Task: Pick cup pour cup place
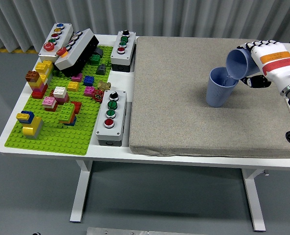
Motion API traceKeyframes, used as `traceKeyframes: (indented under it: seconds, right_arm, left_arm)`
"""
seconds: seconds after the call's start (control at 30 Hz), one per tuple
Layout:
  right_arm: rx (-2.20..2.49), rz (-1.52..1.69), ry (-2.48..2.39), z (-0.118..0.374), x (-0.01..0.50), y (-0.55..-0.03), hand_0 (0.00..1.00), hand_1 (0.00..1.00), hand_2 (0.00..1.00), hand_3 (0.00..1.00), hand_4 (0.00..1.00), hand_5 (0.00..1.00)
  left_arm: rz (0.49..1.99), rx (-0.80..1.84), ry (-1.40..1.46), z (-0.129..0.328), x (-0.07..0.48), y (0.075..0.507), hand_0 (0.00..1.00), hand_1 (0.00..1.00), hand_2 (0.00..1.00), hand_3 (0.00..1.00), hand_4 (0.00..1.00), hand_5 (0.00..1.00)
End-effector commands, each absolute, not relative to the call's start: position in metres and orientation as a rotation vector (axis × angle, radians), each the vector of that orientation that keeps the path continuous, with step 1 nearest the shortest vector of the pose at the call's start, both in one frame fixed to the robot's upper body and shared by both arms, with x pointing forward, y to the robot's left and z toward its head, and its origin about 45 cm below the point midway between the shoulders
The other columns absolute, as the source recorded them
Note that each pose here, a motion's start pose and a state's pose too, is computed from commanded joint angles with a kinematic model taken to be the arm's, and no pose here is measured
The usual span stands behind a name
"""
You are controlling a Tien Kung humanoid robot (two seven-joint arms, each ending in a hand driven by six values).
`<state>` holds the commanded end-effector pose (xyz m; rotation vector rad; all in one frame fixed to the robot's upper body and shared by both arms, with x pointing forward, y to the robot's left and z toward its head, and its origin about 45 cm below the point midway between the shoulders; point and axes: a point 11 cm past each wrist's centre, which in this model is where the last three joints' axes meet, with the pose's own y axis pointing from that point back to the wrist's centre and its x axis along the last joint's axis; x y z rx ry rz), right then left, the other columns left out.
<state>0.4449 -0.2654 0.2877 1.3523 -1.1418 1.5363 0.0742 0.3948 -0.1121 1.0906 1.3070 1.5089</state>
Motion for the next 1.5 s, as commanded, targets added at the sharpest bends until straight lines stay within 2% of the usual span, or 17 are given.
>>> traceKeyframes:
  seconds: [1.13, 1.5]
  right_arm:
    - [1.343, 1.516, -1.178, 0.296, 0.448, -0.270, 0.754, 0.631, 0.504, 0.580, 0.798, 0.250]
    - [1.440, 1.326, -1.430, 0.303, 0.456, -0.288, 0.754, 0.629, 0.503, 0.574, 0.796, 0.250]
  left_arm:
    - [1.509, 1.096, 1.310, -0.112, 0.071, 0.396, 0.880, 0.849, 0.917, 0.796, 0.641, 0.906]
    - [1.508, 1.093, 1.310, -0.112, 0.072, 0.395, 0.880, 0.849, 0.917, 0.796, 0.640, 0.904]
